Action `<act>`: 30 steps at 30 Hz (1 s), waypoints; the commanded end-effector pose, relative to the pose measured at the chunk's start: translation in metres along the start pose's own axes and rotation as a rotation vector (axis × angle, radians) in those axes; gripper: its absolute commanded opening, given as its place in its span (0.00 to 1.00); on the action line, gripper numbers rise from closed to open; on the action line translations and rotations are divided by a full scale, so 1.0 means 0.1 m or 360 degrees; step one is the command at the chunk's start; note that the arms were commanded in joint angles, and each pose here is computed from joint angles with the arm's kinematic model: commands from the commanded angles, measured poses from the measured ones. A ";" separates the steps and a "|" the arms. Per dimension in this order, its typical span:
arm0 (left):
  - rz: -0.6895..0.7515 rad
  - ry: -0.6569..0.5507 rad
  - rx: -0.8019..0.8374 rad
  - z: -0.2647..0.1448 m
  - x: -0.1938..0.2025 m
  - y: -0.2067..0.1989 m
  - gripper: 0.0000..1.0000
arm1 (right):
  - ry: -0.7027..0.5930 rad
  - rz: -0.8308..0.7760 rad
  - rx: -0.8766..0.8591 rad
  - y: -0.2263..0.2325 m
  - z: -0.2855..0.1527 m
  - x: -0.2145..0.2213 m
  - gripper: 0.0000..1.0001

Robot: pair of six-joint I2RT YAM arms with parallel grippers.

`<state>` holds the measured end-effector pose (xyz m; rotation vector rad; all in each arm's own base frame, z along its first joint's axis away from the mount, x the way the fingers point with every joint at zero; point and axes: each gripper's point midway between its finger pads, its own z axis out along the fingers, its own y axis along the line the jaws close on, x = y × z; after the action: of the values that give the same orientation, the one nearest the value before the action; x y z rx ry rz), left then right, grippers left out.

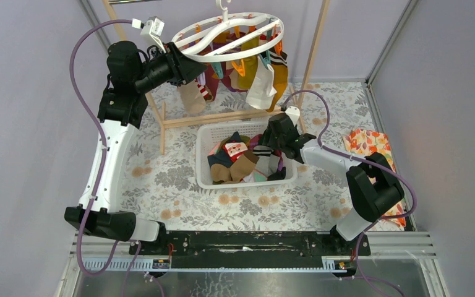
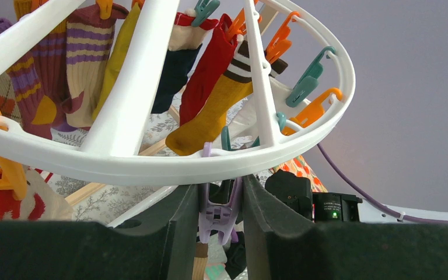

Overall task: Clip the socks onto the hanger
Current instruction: Adjust the sock in the bin.

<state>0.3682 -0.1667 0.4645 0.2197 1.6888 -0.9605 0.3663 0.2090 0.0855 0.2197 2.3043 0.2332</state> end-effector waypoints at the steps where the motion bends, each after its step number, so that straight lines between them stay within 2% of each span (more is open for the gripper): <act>1: 0.0026 0.0002 0.0023 -0.05 -0.03 -0.04 0.00 | -0.0252 0.0186 -0.0105 0.13 -0.01 -0.43 0.58; 4: 0.0030 0.0004 0.0018 -0.05 -0.02 -0.04 0.00 | -0.0294 0.0223 -0.0181 0.22 -0.04 -0.52 0.47; 8: 0.0031 0.0001 0.0017 -0.05 -0.03 -0.04 0.00 | -0.0302 0.0237 -0.0273 0.33 -0.08 -0.57 0.15; 10: 0.0030 0.0002 0.0019 -0.06 -0.03 -0.04 0.00 | -0.0320 0.0241 -0.0322 0.37 -0.14 -0.62 0.04; 11: 0.0031 0.0003 0.0019 -0.06 -0.03 -0.05 0.00 | -0.0336 0.0236 -0.0352 0.40 -0.19 -0.65 0.01; 17: 0.0041 -0.0005 0.0025 -0.07 -0.05 -0.07 0.00 | -0.0461 0.0110 -0.0553 0.54 -0.64 -0.89 0.00; 21: 0.0045 -0.0008 0.0030 -0.08 -0.07 -0.09 0.00 | -0.0438 -0.0087 -0.0609 0.64 -0.88 -0.80 0.00; 25: 0.0045 -0.0007 0.0033 -0.09 -0.07 -0.09 0.00 | -0.0342 -0.0389 -0.0662 0.81 -1.00 -0.47 0.00; 30: 0.0055 -0.0006 0.0033 -0.10 -0.06 -0.10 0.00 | -0.0093 -0.0727 -0.0857 1.06 -1.10 0.20 0.03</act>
<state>0.3679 -0.1666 0.4631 0.2207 1.6944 -0.9584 0.3177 0.2778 0.1851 -0.2529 2.0433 0.5647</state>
